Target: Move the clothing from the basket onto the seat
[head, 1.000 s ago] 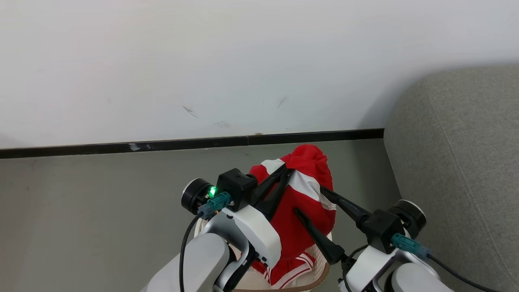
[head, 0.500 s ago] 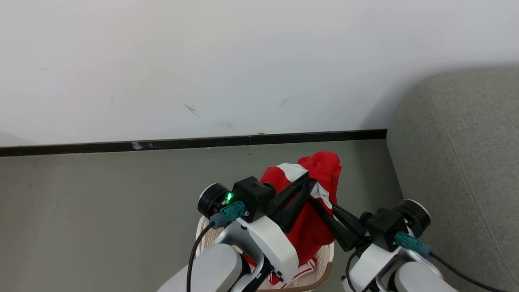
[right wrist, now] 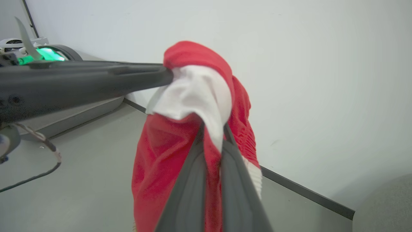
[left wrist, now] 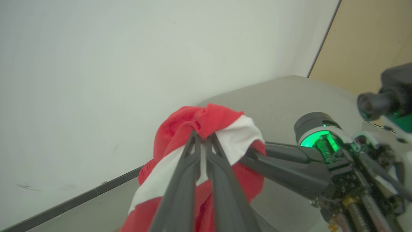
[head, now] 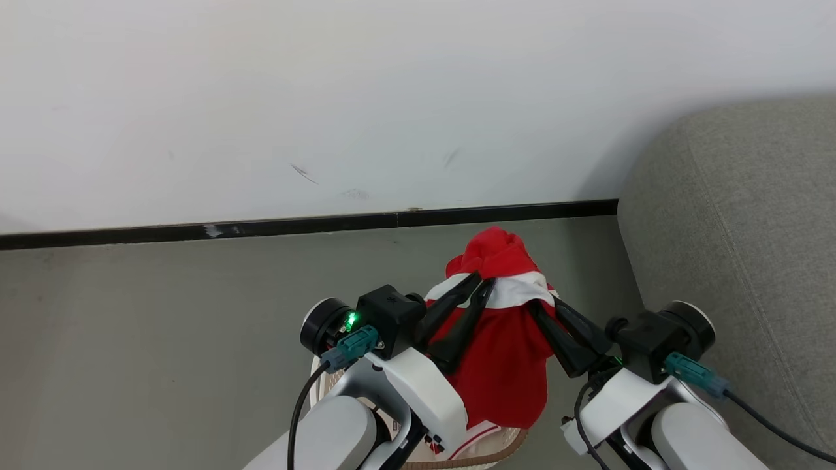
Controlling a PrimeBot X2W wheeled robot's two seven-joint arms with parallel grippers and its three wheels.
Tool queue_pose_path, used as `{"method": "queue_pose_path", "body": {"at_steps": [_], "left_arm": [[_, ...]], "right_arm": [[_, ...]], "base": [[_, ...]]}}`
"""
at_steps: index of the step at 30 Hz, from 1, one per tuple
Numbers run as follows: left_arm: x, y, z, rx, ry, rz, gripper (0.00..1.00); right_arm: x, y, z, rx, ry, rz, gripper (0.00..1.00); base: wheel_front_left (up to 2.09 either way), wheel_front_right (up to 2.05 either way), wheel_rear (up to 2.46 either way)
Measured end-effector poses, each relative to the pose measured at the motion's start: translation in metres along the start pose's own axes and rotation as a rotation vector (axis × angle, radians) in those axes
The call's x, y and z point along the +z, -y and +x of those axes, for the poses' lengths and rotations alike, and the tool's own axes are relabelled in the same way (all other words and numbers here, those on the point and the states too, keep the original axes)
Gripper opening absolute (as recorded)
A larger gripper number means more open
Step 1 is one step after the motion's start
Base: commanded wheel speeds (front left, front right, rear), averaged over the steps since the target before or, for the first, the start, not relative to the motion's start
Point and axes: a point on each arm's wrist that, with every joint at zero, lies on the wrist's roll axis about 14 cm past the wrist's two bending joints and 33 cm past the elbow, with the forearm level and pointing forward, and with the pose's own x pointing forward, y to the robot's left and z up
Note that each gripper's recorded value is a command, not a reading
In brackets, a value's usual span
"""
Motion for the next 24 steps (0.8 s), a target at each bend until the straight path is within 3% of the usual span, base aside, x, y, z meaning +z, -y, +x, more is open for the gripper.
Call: {"method": "queue_pose_path", "body": {"at_steps": [24], "left_arm": [[-0.018, 0.004, -0.012, -0.023, -0.043, 0.014, 1.0]], "right_arm": [[0.008, 0.046, -0.019, -0.136, 0.008, -0.046, 0.0]], "base": [[0.0, 0.0, 0.0]]}}
